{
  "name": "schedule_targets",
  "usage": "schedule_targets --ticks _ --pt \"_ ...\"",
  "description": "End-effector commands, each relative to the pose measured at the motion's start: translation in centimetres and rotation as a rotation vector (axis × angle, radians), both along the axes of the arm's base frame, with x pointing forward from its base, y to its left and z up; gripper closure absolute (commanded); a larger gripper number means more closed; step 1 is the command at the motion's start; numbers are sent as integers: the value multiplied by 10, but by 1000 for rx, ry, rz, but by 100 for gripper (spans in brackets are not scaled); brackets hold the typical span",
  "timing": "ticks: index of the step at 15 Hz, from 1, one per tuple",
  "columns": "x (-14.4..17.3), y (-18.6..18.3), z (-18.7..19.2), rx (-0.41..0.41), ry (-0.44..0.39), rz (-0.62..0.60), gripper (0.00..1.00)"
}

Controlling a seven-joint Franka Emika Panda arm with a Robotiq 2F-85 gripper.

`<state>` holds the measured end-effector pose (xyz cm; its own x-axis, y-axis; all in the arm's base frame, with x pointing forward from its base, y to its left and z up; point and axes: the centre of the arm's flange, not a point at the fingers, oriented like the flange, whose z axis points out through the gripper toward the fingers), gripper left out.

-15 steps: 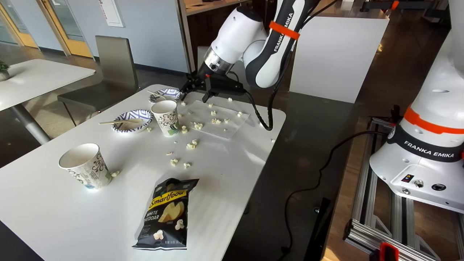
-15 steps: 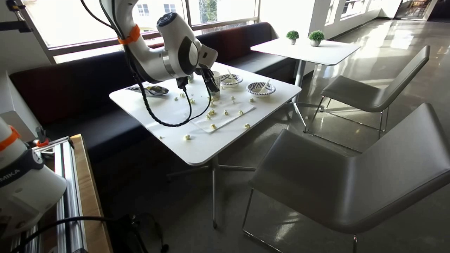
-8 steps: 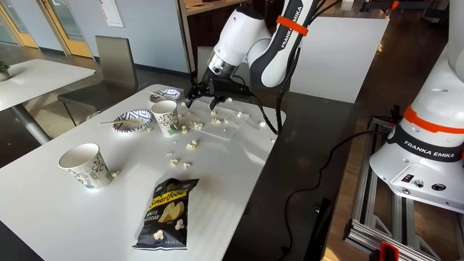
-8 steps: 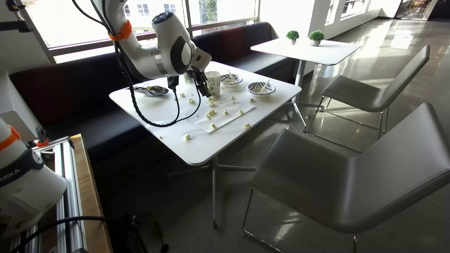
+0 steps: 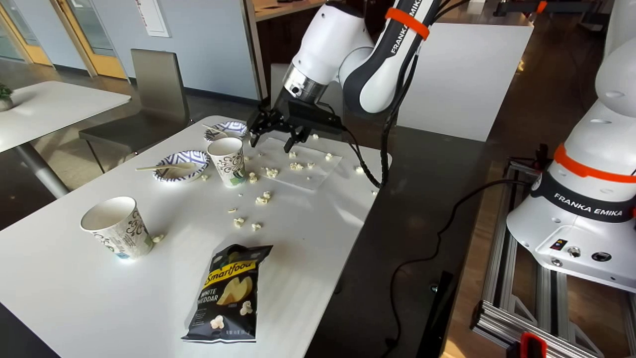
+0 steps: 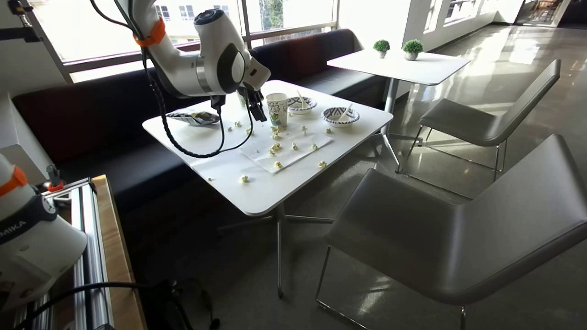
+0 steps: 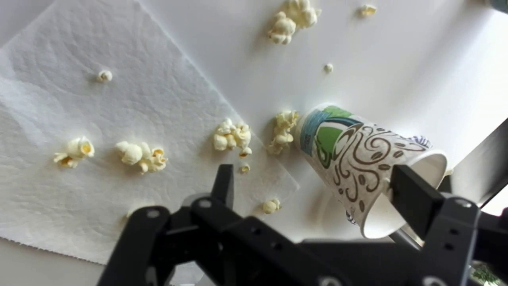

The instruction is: Put some pieces of popcorn into the paper cup on the right

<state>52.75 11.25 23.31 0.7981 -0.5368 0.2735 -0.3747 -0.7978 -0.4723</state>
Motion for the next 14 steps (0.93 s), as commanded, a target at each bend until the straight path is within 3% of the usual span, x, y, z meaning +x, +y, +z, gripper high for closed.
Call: schedule_targets --ticks 1,8,14 --pt "11 -8 36 44 59 -24 0" --pt "41 -40 49 117 48 -74 0" --pt "70 -46 10 169 122 10 0"
